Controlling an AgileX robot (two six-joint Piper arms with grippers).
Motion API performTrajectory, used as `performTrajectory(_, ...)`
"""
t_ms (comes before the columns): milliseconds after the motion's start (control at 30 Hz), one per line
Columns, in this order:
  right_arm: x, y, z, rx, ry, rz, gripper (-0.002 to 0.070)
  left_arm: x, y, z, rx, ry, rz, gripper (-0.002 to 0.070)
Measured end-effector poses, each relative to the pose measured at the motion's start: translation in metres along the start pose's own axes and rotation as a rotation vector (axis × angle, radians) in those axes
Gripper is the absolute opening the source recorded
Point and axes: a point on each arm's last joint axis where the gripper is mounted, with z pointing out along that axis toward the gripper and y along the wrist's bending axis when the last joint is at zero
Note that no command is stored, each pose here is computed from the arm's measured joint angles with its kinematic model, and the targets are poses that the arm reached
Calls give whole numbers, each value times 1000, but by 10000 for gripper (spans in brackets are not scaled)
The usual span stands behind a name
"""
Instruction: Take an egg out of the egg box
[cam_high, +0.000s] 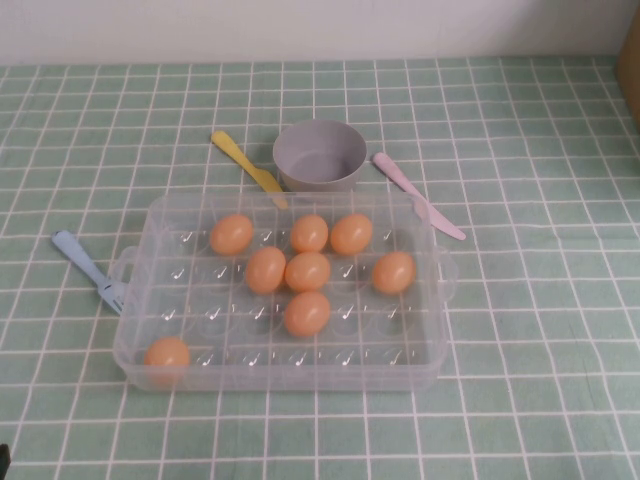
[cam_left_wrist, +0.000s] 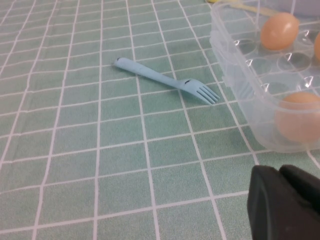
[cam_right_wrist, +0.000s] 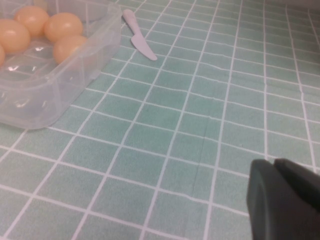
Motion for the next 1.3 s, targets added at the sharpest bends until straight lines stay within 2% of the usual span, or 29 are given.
performTrajectory(200, 0, 0, 0, 0, 0, 0, -17, 0, 0, 0, 0, -4, 0, -3)
performTrajectory(333, 0, 0, 0, 0, 0, 0, -17, -3, -1, 0, 16, -36, -46, -3)
performTrajectory(600, 0, 0, 0, 0, 0, 0, -17, -10, -6, -1, 86, -103, -291, -3)
performTrajectory(733, 0, 0, 0, 0, 0, 0, -17, -15, -8, -2, 134, -143, -520, -3)
performTrajectory(833, 0, 0, 0, 0, 0, 0, -17, -20, -7, -3, 147, -190, -620, -3)
performTrajectory(967, 0, 0, 0, 0, 0, 0, -17, -24, -5, -3, 143, -234, -651, -3)
performTrajectory(1133, 0, 0, 0, 0, 0, 0, -17, -30, -4, -6, 164, -264, -772, -3)
performTrajectory(1300, 0, 0, 0, 0, 0, 0, -17, -57, -8, -7, 186, -142, -735, -3)
